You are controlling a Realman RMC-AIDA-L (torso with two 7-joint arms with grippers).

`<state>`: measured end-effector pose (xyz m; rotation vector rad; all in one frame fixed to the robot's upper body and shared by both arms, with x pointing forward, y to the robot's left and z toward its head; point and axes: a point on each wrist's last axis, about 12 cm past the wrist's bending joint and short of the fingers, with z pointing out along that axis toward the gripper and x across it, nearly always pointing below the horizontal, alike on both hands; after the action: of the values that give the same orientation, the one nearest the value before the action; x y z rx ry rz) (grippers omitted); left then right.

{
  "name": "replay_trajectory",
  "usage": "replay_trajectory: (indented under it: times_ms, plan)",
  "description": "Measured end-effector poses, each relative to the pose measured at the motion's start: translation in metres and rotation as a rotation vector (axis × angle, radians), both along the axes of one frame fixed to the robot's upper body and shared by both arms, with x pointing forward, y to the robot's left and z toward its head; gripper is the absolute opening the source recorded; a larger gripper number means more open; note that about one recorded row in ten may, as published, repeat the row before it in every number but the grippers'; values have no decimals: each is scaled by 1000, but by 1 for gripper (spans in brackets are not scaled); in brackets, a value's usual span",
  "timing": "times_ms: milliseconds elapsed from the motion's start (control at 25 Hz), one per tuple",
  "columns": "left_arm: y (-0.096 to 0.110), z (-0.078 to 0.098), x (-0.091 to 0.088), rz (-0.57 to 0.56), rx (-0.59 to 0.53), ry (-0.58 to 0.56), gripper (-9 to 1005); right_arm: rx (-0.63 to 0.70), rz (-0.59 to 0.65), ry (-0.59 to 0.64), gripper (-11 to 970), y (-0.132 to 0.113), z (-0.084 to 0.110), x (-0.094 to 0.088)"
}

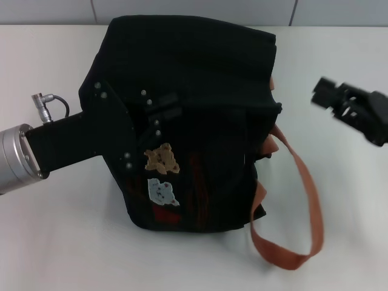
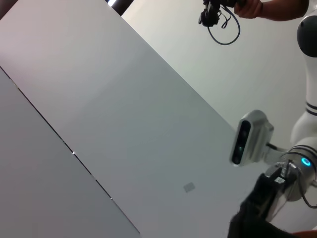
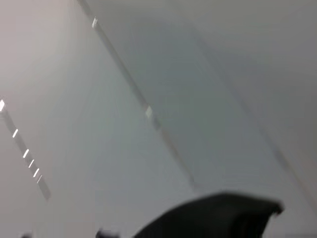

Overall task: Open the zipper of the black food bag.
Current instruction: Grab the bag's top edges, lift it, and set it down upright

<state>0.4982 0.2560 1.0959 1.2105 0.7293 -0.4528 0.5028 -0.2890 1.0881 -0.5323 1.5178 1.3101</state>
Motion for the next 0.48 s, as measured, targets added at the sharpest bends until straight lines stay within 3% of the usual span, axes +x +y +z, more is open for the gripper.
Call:
replay_trajectory:
  times_ms: [200,480]
  plan:
    - [-1,0,0,-5,2,1,68,-61,85,8,381,18,1,11]
    - [-1,0,-1,-8,2,1,69,-111,90,17,381,37,-1,26]
